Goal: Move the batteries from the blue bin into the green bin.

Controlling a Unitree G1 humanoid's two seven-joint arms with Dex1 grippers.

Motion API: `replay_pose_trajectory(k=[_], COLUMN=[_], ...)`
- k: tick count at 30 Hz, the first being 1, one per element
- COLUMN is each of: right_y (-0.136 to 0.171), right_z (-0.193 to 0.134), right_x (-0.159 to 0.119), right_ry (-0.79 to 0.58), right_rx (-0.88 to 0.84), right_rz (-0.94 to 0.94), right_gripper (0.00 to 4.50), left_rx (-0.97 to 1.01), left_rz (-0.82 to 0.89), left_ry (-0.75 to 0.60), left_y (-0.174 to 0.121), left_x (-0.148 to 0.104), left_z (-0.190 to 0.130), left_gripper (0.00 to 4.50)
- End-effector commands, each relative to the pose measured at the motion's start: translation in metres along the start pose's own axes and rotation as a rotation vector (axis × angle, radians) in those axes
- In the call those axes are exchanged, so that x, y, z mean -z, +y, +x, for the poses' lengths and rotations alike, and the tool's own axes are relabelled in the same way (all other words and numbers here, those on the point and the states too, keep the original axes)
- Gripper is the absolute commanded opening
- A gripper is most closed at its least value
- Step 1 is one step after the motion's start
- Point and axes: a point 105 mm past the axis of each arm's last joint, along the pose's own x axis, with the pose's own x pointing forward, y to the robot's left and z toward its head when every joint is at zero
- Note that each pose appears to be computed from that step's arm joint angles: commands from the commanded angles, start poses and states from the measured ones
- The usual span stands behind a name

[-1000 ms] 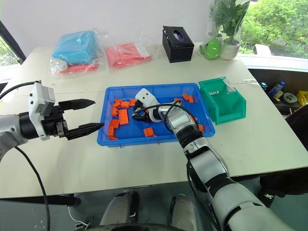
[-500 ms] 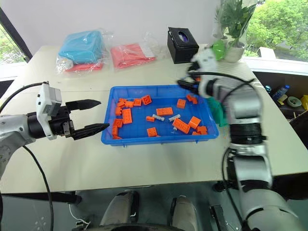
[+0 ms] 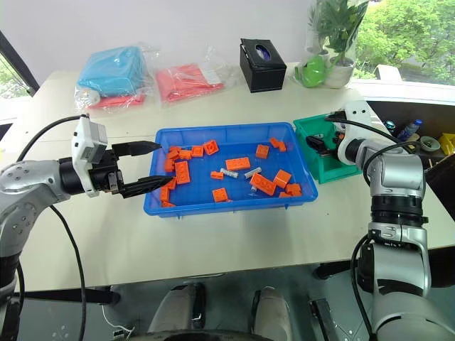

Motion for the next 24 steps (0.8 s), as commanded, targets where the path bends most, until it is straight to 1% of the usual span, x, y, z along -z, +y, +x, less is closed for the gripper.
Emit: replay_pose_trajectory(k=[1, 3, 5, 7, 9, 11, 12, 17, 24], right_y=[0.026, 0.056, 0.095, 0.126, 0.143, 0.166, 0.174, 0.192, 0.192], right_z=[-0.003, -0.003, -0.005, -0.005, -0.002, 0.000, -0.001, 0.004, 0.018], right_x=[-0.042, -0.050, -0.045, -0.031, -0.019, 0.004, 0.011, 0.036, 0.049], right_ry=[-0.152, -0.186, -0.177, -0.135, -0.091, -0.010, 0.013, 0.131, 0.175], right_rx=[-0.095, -0.212, -0.352, -0.464, -0.515, -0.620, -0.658, -0.759, -0.732], right_rz=[-0.060, -0.104, -0.198, -0.266, -0.303, -0.388, -0.415, -0.407, -0.360], right_gripper=[4.43, 4.43, 4.43, 4.43, 4.43, 4.43, 4.43, 4.43, 4.43], left_rx=[-0.007, -0.011, -0.015, -0.019, -0.022, -0.025, -0.026, -0.041, -0.060], left_rz=[0.045, 0.044, 0.043, 0.041, 0.040, 0.040, 0.040, 0.049, 0.055], left_ry=[-0.029, -0.028, -0.026, -0.026, -0.025, -0.024, -0.023, -0.025, -0.019], left_y=[0.000, -0.001, -0.002, -0.003, -0.003, -0.004, -0.004, -0.003, -0.003], left_x=[-0.011, -0.010, -0.010, -0.010, -0.009, -0.008, -0.008, -0.011, -0.011], left_z=[-0.002, -0.002, -0.003, -0.004, -0.004, -0.004, -0.004, -0.005, -0.010], left_gripper=[4.50, 4.50, 4.50, 4.50, 4.50, 4.50, 4.50, 4.50, 4.50])
